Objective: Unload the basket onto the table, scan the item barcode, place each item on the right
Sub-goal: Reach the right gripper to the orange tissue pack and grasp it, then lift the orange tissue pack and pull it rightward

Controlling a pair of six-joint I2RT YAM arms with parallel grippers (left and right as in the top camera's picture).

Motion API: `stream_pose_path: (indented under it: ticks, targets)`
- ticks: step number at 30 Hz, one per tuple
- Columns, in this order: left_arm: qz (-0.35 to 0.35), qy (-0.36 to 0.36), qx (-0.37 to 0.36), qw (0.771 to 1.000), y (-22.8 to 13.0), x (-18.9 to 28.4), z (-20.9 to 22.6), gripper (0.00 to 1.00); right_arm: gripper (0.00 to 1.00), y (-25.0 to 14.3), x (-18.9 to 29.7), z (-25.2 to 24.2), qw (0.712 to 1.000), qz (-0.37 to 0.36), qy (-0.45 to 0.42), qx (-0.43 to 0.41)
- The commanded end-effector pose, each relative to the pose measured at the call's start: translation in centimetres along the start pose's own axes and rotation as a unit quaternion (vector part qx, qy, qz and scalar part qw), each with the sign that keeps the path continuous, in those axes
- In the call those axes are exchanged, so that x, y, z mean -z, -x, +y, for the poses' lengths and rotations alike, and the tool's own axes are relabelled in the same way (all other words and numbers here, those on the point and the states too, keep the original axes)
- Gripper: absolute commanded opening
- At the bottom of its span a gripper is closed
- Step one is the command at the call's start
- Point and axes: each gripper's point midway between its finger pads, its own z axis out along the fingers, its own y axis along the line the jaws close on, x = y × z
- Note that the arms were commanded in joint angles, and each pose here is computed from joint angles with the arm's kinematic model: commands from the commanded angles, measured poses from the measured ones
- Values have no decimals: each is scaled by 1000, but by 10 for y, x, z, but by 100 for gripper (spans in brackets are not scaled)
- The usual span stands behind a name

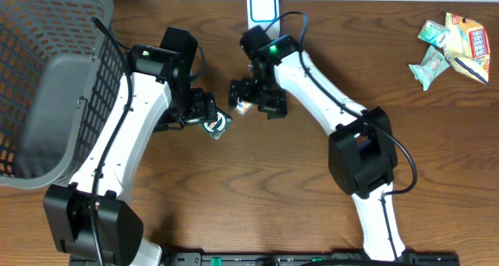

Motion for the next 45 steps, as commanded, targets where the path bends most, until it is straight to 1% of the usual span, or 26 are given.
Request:
stream_pose_path:
  ticks: [1, 5, 10, 14, 15, 17, 18, 21, 23, 26, 28, 29, 34, 37, 39, 42, 45]
  targets:
    - [-1, 1, -3, 1000, 1, 2, 0, 98, 99, 13, 9, -11, 996, -27, -13, -78]
    - [-1, 1, -3, 1000, 1, 2, 0, 98, 99, 20, 9, -20, 993, -47, -32, -104]
    - [-1, 1, -3, 1000, 1, 2, 0, 98, 99, 26, 9, -15, 992, -58, -23, -106]
    - [-1, 1, -3, 1000, 1, 2, 0, 98, 99, 30, 8, -21, 985, -73, -35, -153]
    - [-1, 1, -3, 1000, 1, 2, 0, 98, 96, 31, 8, -23, 982, -77, -38, -169]
    - [-1, 1, -3, 1000, 1, 2, 0, 98, 88, 33, 8, -23, 978, -83, -36, -186]
    - [-1, 1, -3, 1000, 1, 2, 0, 98, 87, 34, 7, -22, 978, -84, -33, -187]
    - [-1, 1, -3, 1000, 1, 2, 0, 97, 86, 36, 5, -20, 979, -88, -29, -184]
    - [-1, 1, -3, 1000, 1, 2, 0, 98, 73, 35, -1, -18, 979, -89, -27, -180]
    - [-1, 1, -3, 1000, 1, 2, 0, 98, 64, 33, -13, -17, 981, -90, -24, -173]
    - [-1, 1, -3, 1000, 1, 2, 0, 98, 53, 34, -23, -20, 981, -91, -22, -172]
    - [-1, 1, -3, 1000, 1, 2, 0, 97, 50, 35, -28, -21, 981, -92, -20, -171]
    - [-1, 1, -3, 1000, 1, 2, 0, 98, 52, 39, -47, -26, 981, -98, -7, -165]
    - [-1, 1, -3, 1000, 1, 2, 0, 98, 54, 40, -58, -19, 984, -92, 26, -149]
    - [-1, 1, -3, 1000, 1, 2, 0, 98, 54, 43, -64, -11, 986, -88, 57, -129]
    - [-1, 1, -3, 1000, 1, 2, 0, 98, 54, 43, -71, -11, 985, -84, 77, -126]
    - [-1, 1, -3, 1000, 1, 2, 0, 98, 54, 43, -76, -15, 985, -84, 79, -126]
